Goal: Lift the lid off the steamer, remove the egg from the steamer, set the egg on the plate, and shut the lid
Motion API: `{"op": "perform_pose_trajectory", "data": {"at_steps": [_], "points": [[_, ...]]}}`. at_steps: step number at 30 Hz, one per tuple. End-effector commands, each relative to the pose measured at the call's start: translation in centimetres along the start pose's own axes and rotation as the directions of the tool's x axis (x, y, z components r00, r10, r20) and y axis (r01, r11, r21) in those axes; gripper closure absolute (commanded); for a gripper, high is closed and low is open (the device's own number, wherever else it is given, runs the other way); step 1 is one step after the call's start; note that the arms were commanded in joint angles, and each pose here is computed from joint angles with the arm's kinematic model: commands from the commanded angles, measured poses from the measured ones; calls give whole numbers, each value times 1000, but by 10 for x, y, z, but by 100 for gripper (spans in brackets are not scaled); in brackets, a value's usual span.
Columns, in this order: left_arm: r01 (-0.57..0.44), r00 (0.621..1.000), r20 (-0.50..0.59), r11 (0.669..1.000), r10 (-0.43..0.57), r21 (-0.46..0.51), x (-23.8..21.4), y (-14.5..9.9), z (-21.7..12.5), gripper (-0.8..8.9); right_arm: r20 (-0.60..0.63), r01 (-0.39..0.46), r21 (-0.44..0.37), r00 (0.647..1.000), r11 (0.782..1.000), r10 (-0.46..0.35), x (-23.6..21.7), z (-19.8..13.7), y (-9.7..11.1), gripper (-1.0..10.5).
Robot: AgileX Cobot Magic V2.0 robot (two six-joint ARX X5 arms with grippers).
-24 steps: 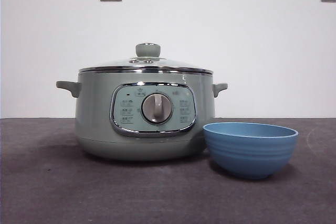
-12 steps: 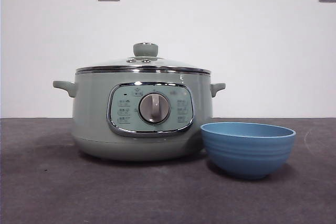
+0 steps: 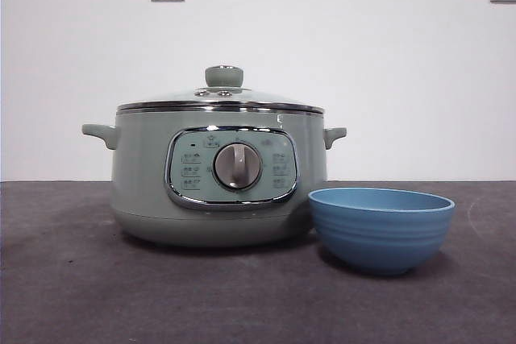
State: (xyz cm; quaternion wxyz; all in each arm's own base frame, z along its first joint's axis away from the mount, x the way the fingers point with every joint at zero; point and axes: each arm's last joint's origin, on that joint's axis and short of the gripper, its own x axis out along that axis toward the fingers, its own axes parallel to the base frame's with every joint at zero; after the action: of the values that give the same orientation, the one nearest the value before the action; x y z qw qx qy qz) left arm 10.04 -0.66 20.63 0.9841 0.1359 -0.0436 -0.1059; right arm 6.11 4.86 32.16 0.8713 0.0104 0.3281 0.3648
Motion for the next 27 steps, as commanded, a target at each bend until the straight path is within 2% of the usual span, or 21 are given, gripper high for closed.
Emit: {"op": "perform_pose_trajectory", "data": {"at_steps": [1, 4, 7, 12, 16, 27], "points": [[-53, 999, -19, 991, 51, -121, 0, -5, -25, 817, -2, 1, 5, 1000, 1000, -1, 1, -1, 0, 946], [-104, 993, -66, 980, 94, -170, -2, -7, -38, 817, -2, 1, 5, 1000, 1000, -1, 1, -1, 0, 946], [-138, 986, -117, 975, 119, -175, -3, -8, -43, 817, -2, 1, 5, 1000, 1000, -1, 1, -1, 0, 946], [-125, 960, -272, 972, 69, -197, -9, -13, -58, 817, -2, 1, 5, 1000, 1000, -1, 1, -1, 0, 946], [-133, 961, -268, 964, 68, -231, -9, -13, -58, 817, -1, 1, 5, 1000, 1000, -1, 1, -1, 0, 946], [-133, 963, -260, 964, 70, -232, -9, -13, -57, 817, -2, 1, 5, 1000, 1000, -1, 1, -1, 0, 946]]}}
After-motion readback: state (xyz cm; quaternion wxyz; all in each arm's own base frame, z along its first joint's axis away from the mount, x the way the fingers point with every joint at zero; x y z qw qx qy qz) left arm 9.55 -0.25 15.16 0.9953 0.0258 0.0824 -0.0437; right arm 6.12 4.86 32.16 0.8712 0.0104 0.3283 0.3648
